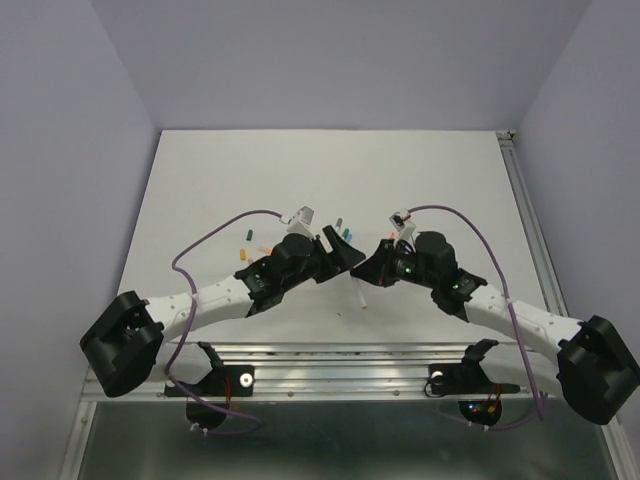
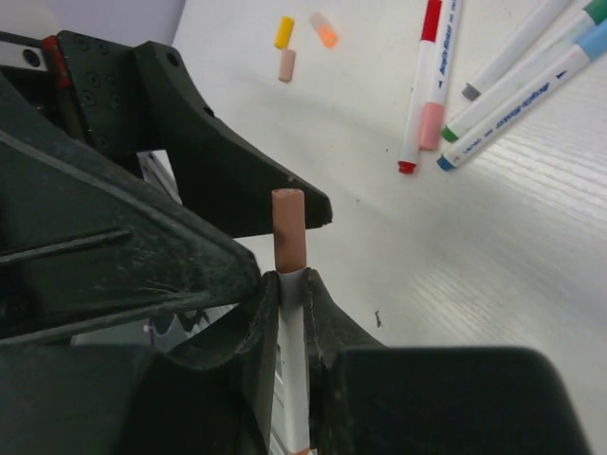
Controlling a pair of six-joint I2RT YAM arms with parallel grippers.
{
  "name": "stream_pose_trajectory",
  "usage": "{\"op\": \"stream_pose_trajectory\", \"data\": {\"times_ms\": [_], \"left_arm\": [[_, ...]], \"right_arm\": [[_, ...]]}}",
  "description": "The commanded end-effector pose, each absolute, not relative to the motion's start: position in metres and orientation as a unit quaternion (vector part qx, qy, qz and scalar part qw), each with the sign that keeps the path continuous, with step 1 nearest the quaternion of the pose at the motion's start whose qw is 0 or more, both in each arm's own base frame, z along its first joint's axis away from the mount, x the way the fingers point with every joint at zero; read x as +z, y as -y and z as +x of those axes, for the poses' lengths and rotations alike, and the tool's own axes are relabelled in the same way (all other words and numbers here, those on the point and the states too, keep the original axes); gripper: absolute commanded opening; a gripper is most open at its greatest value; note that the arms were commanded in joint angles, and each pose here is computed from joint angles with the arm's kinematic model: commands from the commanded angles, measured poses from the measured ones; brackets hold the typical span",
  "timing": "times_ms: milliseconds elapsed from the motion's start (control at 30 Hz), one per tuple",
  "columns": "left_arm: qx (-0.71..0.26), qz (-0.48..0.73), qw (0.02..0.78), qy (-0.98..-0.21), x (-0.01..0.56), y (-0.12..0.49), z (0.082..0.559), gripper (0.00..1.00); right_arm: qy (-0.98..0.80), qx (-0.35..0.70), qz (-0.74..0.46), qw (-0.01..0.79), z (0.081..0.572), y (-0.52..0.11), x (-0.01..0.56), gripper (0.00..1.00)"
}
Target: Open the pen caps
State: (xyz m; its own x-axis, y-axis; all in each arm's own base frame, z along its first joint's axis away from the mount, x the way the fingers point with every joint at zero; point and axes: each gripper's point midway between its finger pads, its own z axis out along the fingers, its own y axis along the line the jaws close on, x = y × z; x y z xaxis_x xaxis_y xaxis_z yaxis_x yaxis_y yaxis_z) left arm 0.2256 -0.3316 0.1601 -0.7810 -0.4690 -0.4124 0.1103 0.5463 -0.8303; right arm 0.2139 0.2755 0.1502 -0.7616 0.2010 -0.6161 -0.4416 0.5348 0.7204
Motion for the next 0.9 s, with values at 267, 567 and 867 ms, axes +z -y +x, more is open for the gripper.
{"op": "stream_pose_trajectory", "data": {"times_ms": [267, 567, 867], "left_arm": [[-0.486, -0.144, 0.329, -0.797, 0.178, 0.327, 0.226, 0.53], [-0.477, -0.138, 0.329, -0.804, 0.176, 0.328, 0.225, 0.37], [-0.462, -0.14, 0.333, -0.81, 0.172, 0.324, 0.226, 0.0]], "right_arm": [[-0.76, 0.527, -0.097, 0.368, 0.222, -0.308, 0.202, 0.02], [-0.761, 0.517, -0.062, 0.386, 0.238, -0.31, 0.211, 0.02], [-0.766, 0.515, -0.046, 0.381, 0.24, -0.309, 0.213, 0.09]]}}
